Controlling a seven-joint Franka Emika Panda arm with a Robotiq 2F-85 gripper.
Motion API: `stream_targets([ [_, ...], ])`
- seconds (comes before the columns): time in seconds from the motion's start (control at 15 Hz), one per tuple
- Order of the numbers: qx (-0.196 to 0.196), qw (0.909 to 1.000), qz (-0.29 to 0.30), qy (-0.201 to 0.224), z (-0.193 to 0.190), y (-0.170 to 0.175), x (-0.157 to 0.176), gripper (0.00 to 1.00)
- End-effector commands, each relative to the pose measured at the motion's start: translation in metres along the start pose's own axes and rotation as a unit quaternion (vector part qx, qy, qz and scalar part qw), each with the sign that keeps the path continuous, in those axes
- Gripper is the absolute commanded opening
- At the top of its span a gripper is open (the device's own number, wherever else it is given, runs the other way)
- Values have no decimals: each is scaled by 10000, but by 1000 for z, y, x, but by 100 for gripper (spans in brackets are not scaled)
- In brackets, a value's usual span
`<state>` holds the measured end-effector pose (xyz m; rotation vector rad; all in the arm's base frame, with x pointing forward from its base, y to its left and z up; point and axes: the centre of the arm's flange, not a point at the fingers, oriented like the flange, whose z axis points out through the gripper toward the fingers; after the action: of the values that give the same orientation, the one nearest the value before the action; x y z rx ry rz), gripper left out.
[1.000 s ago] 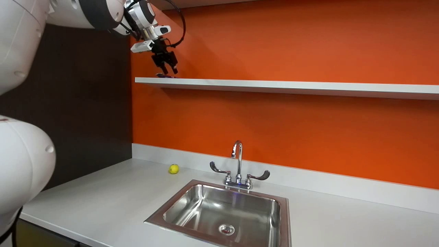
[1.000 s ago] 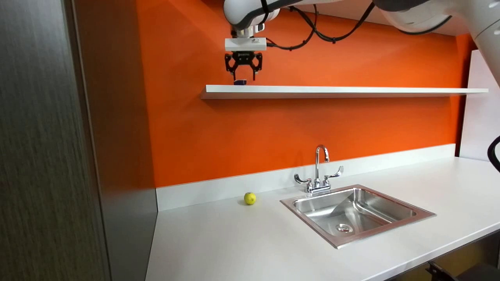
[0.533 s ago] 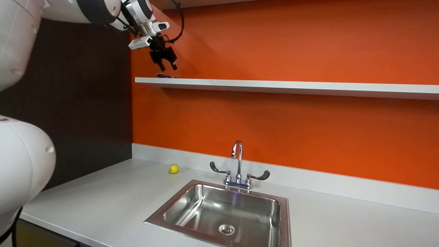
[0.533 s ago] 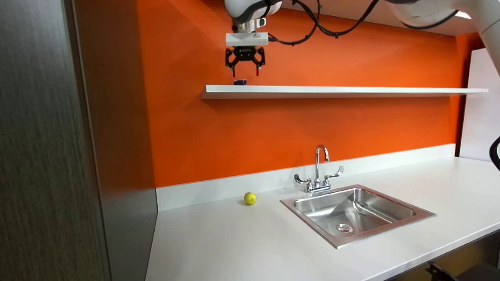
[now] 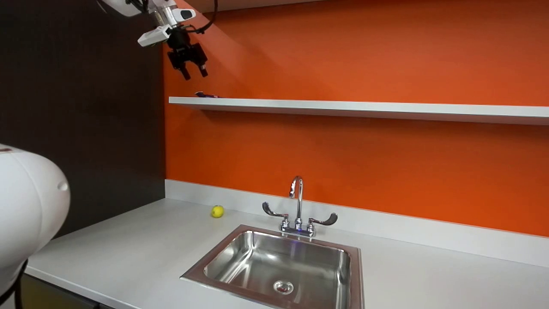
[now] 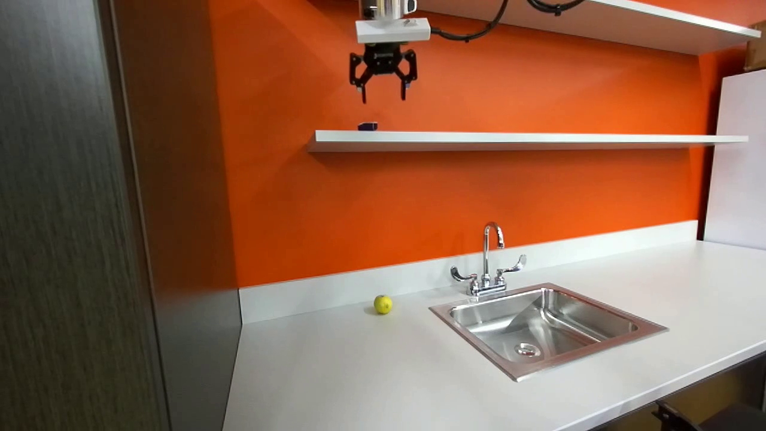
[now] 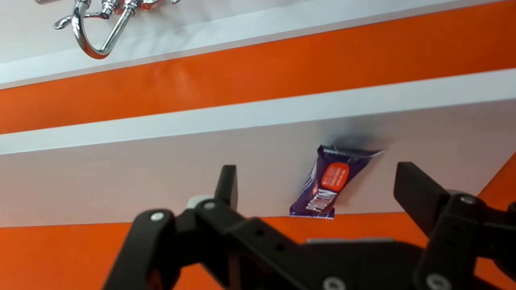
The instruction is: Put the candy bar on the shelf
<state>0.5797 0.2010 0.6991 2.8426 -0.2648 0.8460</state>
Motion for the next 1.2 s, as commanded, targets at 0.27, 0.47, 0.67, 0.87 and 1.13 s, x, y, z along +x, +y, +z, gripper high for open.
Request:
stream_targets([
  [0.27,300,9893,-1175,-807,-4,35,-110,100],
  [0.47,271,9834,-1343,-1193,18,43,-141,100],
  [0.67,177,9788,-1385,-1500,44,52,-172,100],
  [0.87,213,9743,-1445,-1715,66,58,-205,100],
  [1.13,341,9679,-1525,-1970,89,60,-247,100],
])
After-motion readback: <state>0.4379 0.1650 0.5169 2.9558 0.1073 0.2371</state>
